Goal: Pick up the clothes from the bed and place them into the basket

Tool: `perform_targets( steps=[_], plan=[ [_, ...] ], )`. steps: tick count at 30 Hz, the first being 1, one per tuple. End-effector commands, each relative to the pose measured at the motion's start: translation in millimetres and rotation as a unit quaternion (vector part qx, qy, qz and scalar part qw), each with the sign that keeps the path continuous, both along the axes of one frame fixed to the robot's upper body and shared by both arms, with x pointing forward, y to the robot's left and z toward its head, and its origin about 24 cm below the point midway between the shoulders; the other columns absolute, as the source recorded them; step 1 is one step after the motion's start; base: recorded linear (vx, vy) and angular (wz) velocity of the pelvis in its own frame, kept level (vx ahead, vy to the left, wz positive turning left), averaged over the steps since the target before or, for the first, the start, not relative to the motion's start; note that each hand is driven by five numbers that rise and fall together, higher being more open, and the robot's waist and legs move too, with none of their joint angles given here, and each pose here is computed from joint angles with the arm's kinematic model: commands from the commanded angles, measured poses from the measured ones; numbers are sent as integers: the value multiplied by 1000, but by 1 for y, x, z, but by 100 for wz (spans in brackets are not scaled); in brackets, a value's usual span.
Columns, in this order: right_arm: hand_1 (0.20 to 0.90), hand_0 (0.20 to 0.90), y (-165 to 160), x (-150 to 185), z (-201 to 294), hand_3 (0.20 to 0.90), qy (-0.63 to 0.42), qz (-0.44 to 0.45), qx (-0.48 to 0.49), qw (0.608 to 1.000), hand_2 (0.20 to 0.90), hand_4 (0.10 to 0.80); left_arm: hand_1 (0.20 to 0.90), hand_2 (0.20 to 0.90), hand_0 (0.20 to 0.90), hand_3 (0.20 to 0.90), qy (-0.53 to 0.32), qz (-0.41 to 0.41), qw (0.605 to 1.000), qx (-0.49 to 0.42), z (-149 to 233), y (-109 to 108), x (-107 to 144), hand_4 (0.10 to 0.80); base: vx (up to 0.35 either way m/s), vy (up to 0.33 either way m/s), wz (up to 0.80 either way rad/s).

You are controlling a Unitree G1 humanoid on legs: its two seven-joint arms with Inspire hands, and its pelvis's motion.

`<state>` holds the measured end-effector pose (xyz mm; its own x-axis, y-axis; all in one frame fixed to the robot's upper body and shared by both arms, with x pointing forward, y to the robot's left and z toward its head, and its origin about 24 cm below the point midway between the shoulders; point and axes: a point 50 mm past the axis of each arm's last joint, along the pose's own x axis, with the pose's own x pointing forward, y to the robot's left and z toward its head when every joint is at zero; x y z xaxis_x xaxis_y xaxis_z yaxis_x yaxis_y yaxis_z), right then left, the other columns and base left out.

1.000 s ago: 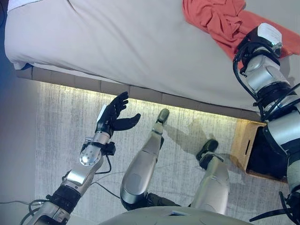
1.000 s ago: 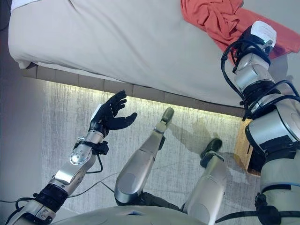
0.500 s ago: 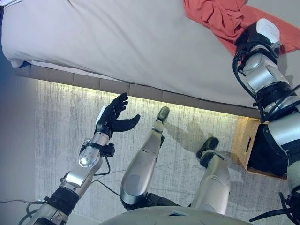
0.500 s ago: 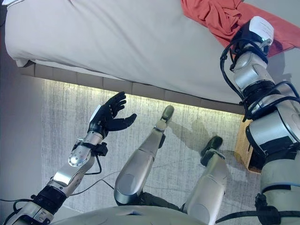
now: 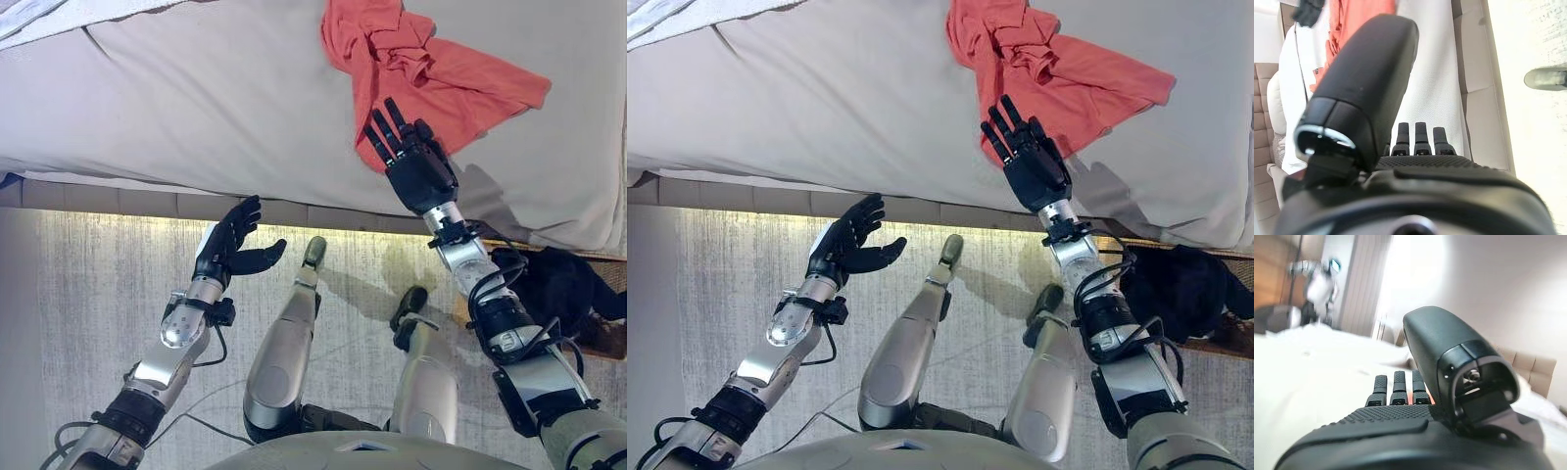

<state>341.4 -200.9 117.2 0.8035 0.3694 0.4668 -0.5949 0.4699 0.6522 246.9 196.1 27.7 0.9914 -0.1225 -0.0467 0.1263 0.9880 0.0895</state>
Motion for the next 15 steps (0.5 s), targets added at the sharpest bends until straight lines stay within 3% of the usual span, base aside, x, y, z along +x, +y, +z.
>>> perform_targets(
  steps=[1, 12, 15],
  plan=[
    [900, 900, -11, 5, 62, 900, -136, 27, 3, 990, 900, 800, 900, 900, 900, 900, -56, -1, 998, 2, 21, 16, -4, 800, 0, 0, 0],
    [900, 900, -29, 6, 62, 900, -115, -2, -17, 993, 900, 800, 900, 900, 900, 900, -46, 1, 999, 6, 16, 24, -4, 800, 3, -6, -4],
    [900, 900, -42, 5, 61, 900, -106, -56, -53, 991, 900, 800, 900, 900, 900, 900, -46, 1, 999, 5, 16, 25, -4, 800, 11, -3, -2]
  ],
)
